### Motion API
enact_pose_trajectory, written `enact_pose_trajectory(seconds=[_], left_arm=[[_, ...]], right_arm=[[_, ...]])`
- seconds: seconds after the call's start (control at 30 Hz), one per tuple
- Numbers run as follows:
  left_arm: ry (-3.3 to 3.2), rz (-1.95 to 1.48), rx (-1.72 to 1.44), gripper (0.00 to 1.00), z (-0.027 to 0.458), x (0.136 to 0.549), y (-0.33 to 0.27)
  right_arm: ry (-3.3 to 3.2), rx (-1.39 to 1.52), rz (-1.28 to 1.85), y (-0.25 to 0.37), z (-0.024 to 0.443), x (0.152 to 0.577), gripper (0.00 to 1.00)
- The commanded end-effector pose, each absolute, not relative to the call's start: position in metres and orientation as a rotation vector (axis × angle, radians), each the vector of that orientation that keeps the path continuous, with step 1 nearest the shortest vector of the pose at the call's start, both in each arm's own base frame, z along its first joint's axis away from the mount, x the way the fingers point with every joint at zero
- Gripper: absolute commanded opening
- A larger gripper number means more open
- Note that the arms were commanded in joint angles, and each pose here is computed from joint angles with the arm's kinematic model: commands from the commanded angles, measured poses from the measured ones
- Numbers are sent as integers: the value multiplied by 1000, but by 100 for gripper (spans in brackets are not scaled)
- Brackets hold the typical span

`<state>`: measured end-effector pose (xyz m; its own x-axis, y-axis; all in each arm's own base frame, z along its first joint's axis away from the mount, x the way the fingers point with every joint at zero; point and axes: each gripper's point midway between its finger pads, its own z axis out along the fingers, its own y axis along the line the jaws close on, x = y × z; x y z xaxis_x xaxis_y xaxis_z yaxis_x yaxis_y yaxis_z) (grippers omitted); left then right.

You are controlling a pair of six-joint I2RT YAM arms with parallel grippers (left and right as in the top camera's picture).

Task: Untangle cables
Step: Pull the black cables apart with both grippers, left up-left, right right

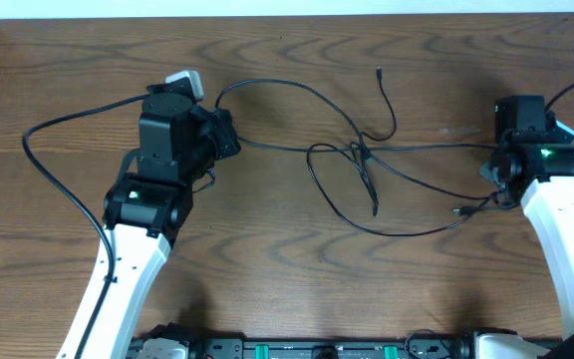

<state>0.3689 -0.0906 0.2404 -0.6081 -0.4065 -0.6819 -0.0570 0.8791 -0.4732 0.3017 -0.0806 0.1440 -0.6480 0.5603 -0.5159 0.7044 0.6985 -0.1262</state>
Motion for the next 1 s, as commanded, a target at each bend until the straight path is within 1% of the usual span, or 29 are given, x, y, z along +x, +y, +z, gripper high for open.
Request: enact_pose_trajectory(seconds=[0.0, 0.07, 0.2, 0.33, 0.43, 0.57, 0.63, 0.73, 0.8, 0.9, 0.97], left_arm=[[2109, -313, -476, 7, 248, 378, -52], [2068, -137, -564, 7, 247, 377, -23], [2048, 33, -654, 8, 243, 368, 9], [2069, 52, -765, 7, 231, 360, 25], [2084, 65, -837, 7, 219, 358, 34], [2096, 92, -979, 7, 197, 357, 51], [2104, 94, -1044, 7, 186, 357, 57], [2174, 32, -1045, 8, 169, 362, 47], [2229, -43, -1032, 7, 159, 365, 35], [2313, -166, -1006, 7, 145, 369, 14], [2406, -301, -926, 8, 135, 371, -9]], right_arm=[[2408, 1006, -517, -97, 153, 301, 3], [2391, 1028, -546, -105, 155, 298, 2], [2362, 1093, -588, -123, 156, 291, 2], [2344, 1203, -516, -133, 151, 287, 1], [2347, 1233, -474, -135, 149, 287, 1], [2327, 1269, -498, -145, 149, 282, 1], [2347, 1272, -426, -138, 146, 286, 1], [2396, 1252, -236, -117, 140, 298, 1], [2445, 1158, -77, -99, 139, 312, 1], [2483, 1003, 64, -80, 143, 328, 1], [2512, 848, 174, -58, 147, 340, 1]])
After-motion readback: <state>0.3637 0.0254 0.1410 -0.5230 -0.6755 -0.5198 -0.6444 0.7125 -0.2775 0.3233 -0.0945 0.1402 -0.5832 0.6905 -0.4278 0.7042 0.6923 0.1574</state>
